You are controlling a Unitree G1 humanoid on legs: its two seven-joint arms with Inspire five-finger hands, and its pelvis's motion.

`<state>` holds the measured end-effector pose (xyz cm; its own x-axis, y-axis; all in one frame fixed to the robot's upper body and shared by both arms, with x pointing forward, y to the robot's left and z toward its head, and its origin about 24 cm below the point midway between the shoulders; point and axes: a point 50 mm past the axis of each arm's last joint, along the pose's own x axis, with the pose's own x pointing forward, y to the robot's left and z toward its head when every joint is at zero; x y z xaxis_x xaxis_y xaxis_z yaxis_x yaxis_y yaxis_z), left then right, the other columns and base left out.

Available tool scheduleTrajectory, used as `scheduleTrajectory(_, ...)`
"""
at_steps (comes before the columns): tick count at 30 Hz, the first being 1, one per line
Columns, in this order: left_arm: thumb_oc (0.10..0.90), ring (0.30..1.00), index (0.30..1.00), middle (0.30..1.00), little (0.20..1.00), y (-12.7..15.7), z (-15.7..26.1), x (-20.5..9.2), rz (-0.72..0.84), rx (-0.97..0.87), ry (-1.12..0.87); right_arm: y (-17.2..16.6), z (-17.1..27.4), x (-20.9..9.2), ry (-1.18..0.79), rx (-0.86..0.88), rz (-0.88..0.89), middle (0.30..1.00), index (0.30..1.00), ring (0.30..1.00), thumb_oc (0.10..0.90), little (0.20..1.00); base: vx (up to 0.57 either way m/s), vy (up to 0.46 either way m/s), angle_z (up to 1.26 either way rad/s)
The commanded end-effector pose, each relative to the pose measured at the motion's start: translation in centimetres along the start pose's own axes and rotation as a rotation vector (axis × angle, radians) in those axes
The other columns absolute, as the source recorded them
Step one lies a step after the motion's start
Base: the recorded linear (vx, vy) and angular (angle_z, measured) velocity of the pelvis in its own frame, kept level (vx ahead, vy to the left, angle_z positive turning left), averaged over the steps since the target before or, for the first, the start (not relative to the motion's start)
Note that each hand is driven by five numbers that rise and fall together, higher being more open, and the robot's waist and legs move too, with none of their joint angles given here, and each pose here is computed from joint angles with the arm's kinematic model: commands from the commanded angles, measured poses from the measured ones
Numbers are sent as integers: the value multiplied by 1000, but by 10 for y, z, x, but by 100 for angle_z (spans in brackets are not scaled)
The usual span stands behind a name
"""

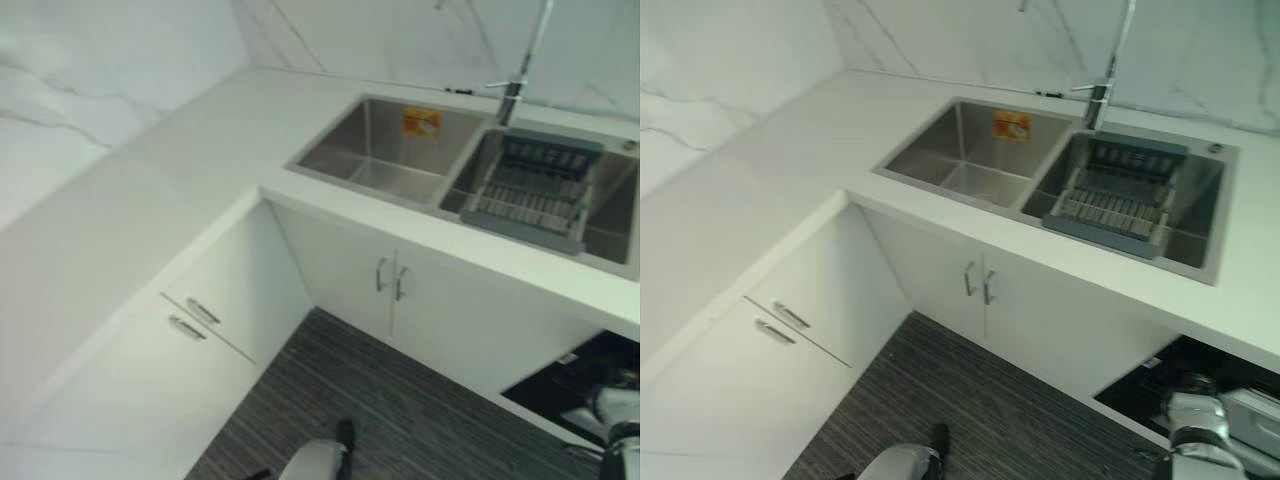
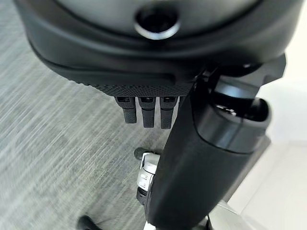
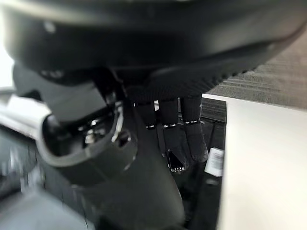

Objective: Place the dishes in the dishwasher.

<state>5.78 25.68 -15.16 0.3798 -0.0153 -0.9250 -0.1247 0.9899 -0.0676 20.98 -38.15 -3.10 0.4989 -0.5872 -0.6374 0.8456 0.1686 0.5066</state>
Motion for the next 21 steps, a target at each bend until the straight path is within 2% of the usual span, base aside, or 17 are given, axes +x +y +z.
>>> scheduleTrajectory(1,800,900,900,900,900,14,38,-2,42,24,-159,166,1,-57,-92,-141,966,900,900,900,800,900,-227,-107,-73)
scheduleTrajectory(3,800,900,900,900,900,11,47,-1,30,-36,-218,154,-57,-73,56,-262,1201,900,900,900,800,900,-147,-95,-86)
scheduleTrajectory(4,800,900,900,900,900,10,52,0,30,-76,-247,126,-86,-69,150,-364,1182,900,900,900,800,900,-134,-80,-84)
scheduleTrajectory(5,800,900,900,900,900,10,52,0,30,-82,-250,121,-90,-69,165,-366,1179,900,900,900,800,900,-105,-62,-69)
scheduleTrajectory(7,800,900,900,900,900,9,53,1,23,-132,-282,78,-117,-61,262,-374,1095,900,900,900,800,900,-81,-50,-51)
scheduleTrajectory(8,800,900,900,900,900,9,54,1,23,-130,-285,69,-123,-61,284,-383,1075,900,900,900,800,900,-71,-51,-64)
scheduleTrajectory(9,800,900,900,900,900,8,58,3,39,-110,-286,38,-142,-60,355,-475,994,900,900,900,800,900,-38,-31,-58)
scheduleTrajectory(12,800,900,900,900,900,5,62,7,58,-94,-268,-9,-162,-59,469,-587,858,900,900,900,800,900,-18,-30,-60)
scheduleTrajectory(13,800,900,900,900,900,4,62,7,57,-92,-266,-15,-163,-58,474,-604,839,900,900,900,800,900,1,-20,-34)
scheduleTrajectory(14,800,900,900,900,900,0,63,9,55,-80,-259,-34,-165,-55,466,-688,750,900,900,900,800,900,12,-5,-30)
scheduleTrajectory(17,800,900,900,900,900,-8,60,14,52,-94,-228,-66,-164,-51,456,-781,567,900,900,900,800,900,29,19,-30)
scheduleTrajectory(19,800,900,900,900,900,-11,55,15,45,-113,-211,-77,-164,-51,439,-860,504,900,900,900,800,900,40,36,-19)
scheduleTrajectory(20,800,900,900,900,900,-15,47,17,33,-116,-183,-88,-161,-49,387,-1002,412,900,900,900,800,900,38,41,-8)
scheduleTrajectory(21,800,900,900,900,900,-15,47,17,33,-114,-181,-88,-161,-49,381,-1015,407,900,900,900,800,900,44,45,-14)
